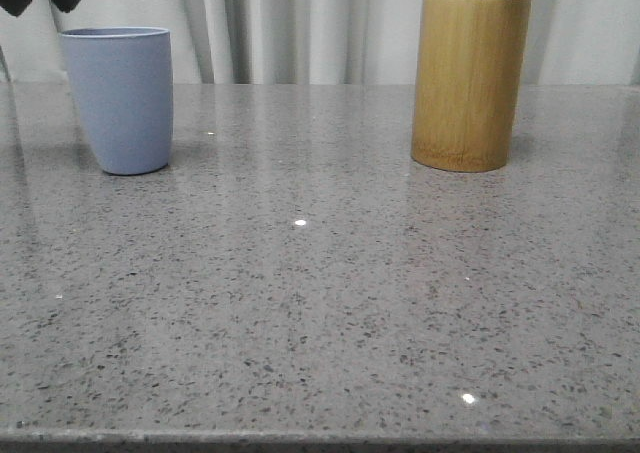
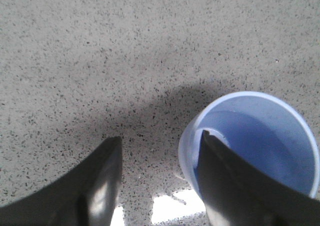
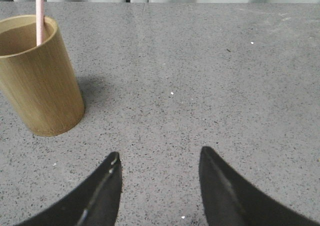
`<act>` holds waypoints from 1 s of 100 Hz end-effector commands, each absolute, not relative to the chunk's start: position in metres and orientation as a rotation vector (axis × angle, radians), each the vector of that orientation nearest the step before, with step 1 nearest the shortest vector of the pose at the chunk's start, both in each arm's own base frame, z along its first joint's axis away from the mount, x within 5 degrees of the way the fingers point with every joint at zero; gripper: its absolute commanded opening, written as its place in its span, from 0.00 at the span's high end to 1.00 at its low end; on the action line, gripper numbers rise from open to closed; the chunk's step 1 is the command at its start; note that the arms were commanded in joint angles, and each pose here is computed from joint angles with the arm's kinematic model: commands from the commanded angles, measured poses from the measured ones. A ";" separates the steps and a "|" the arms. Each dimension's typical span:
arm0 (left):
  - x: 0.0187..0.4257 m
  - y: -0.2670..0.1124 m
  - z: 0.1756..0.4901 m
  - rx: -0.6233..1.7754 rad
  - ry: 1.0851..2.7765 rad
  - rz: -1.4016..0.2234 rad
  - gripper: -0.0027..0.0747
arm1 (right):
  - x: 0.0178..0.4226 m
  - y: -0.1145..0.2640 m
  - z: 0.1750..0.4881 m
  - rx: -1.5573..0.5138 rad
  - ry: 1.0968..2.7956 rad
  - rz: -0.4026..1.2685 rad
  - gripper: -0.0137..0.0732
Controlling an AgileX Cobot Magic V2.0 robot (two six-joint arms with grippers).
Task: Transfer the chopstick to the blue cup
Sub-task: 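Reach the left gripper down into the light blue cup's rim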
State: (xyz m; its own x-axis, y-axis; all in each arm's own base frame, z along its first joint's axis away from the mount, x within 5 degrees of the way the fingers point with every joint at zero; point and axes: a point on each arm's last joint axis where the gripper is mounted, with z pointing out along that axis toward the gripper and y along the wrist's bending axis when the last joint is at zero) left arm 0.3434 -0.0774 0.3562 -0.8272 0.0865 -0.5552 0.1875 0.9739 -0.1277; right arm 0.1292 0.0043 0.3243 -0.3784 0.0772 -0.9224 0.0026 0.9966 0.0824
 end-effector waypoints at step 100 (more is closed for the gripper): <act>0.354 -0.090 0.351 0.189 2.556 -0.360 0.78 | 0.132 0.004 0.342 0.054 1.858 0.077 0.41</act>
State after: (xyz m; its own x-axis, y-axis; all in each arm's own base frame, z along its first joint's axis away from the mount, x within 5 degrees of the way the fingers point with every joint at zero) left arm 0.3587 -0.0867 0.3239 -0.8892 0.0914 -0.4483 0.1949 0.9622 -0.1903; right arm 0.1291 0.0043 0.3241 -0.3797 0.0772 -0.9219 0.0028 0.9966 0.0823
